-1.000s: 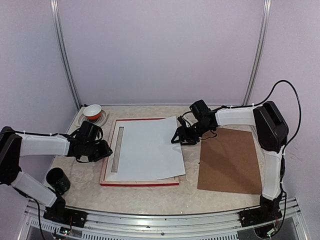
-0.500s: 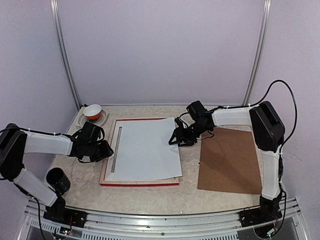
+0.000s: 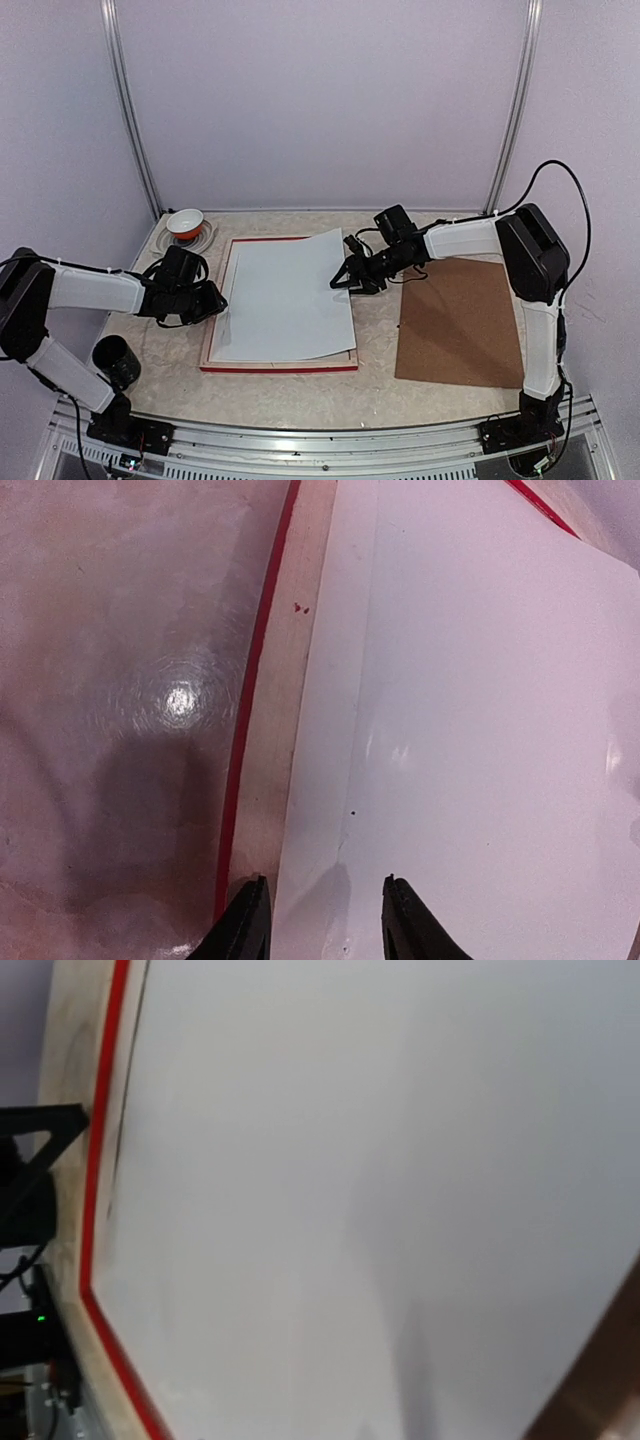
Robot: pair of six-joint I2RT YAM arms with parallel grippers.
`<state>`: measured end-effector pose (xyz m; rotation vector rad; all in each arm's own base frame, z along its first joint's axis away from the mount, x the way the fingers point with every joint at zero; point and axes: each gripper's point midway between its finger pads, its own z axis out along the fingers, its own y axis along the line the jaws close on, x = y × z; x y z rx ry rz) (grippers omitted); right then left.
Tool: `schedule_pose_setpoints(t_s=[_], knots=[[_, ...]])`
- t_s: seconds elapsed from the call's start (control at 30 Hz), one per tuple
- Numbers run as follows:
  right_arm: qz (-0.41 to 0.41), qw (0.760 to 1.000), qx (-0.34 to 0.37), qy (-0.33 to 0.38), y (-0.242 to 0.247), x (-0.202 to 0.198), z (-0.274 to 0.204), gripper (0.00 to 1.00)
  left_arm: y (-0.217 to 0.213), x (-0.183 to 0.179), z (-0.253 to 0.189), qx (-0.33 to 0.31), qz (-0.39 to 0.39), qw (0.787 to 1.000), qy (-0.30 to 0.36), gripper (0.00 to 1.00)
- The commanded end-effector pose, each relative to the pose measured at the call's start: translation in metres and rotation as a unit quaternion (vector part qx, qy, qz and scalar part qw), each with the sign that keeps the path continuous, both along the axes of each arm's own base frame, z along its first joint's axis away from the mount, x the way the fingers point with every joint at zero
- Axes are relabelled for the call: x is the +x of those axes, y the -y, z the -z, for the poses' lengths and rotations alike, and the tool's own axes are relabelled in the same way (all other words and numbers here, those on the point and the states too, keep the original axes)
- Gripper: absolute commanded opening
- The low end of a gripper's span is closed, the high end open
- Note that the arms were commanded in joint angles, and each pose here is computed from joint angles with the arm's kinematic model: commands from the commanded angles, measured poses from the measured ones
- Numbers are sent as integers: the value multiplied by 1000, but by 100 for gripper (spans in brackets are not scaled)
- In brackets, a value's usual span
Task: Put the photo into the frame
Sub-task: Position the photo on the mat board.
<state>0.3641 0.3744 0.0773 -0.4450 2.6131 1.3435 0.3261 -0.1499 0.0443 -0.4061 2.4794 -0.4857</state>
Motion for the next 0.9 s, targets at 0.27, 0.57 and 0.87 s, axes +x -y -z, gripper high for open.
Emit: schedule_pose_setpoints(t_s=[0.27,0.57,0.87], knots=[[-7,998,63,-22,-9,-9,-15,32,-1,-19,17,-8,9,999,-37,39],[-3,995,91,-49,-7,-13,-19,7,-3,-19,13,-11,5,1000,-29,39],[-55,974,220,-1,-16,-25,-111,0,-5,-17,-1,-17,-2,1000,-7,39]])
